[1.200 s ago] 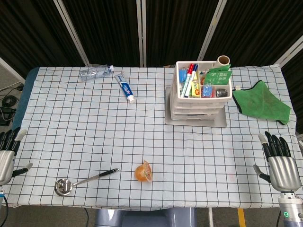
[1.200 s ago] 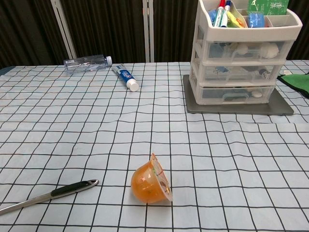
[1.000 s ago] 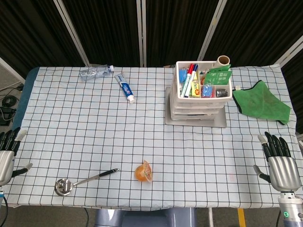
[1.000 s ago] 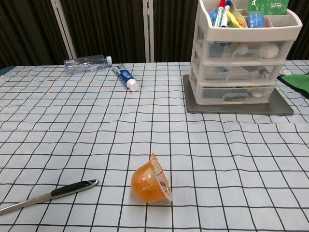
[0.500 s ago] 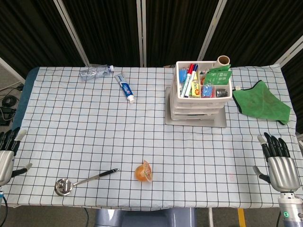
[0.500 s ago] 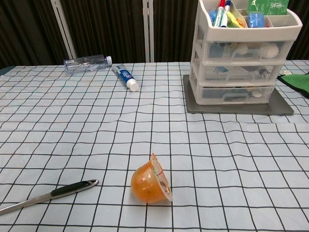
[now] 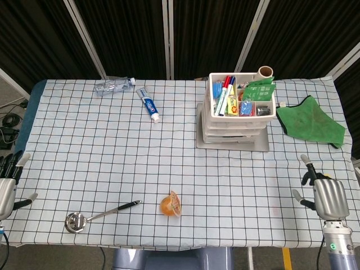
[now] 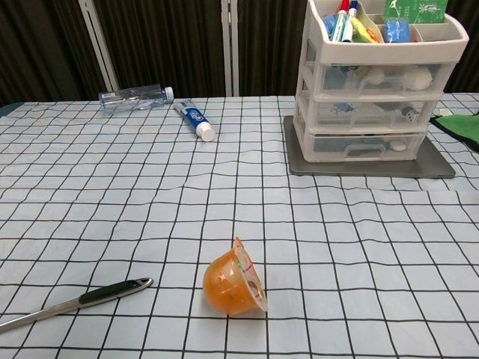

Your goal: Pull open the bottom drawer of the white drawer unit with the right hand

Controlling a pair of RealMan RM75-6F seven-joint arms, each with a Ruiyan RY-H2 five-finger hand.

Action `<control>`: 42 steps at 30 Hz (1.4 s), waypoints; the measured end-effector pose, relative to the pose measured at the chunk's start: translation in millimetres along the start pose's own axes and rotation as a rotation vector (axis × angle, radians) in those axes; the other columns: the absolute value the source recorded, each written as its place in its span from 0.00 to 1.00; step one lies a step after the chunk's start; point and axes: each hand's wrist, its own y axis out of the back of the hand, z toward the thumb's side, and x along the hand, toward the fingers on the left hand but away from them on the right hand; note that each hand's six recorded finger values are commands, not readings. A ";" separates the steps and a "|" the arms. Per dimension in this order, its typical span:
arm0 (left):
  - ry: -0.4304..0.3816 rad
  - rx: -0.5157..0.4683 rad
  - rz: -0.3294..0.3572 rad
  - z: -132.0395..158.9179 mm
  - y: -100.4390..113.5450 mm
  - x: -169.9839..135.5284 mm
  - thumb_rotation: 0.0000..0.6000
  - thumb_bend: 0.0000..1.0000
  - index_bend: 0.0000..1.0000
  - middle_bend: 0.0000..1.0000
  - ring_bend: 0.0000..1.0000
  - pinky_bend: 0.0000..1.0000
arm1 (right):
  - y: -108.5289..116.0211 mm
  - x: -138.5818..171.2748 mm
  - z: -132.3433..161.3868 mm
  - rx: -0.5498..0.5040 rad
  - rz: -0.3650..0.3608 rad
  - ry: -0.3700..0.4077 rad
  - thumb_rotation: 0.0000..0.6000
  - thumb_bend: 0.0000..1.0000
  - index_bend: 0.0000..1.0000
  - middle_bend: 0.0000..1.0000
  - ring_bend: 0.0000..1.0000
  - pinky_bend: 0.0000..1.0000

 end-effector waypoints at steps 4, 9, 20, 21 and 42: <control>0.002 0.006 0.006 0.7 -0.5 0.4 1.00 0.06 0.00 0.00 0.00 0.00 | -13.4 -14.6 12.5 -0.138 0.075 -0.039 1.00 0.33 0.15 0.94 0.93 0.88; 0.011 -0.001 0.019 -0.8 0.5 1.9 1.00 0.06 0.00 0.00 0.00 0.00 | -36.5 -31.9 24.5 -0.340 0.202 -0.117 1.00 0.38 0.15 0.94 0.94 0.89; 0.017 -0.010 0.048 -3.7 5.0 4.3 1.00 0.06 0.00 0.00 0.00 0.00 | -88.9 -66.3 67.9 -1.038 0.527 -0.307 1.00 0.42 0.14 0.95 0.94 0.89; 0.019 -0.012 0.051 -4.7 5.8 4.2 1.00 0.06 0.00 0.00 0.00 0.00 | -92.7 -70.4 70.7 -1.072 0.545 -0.319 1.00 0.43 0.14 0.95 0.94 0.89; 0.029 -0.039 0.040 -11.0 6.3 7.1 1.00 0.06 0.00 0.00 0.00 0.00 | -149.4 -108.2 89.8 -1.252 0.604 -0.422 1.00 0.48 0.14 0.96 0.94 0.89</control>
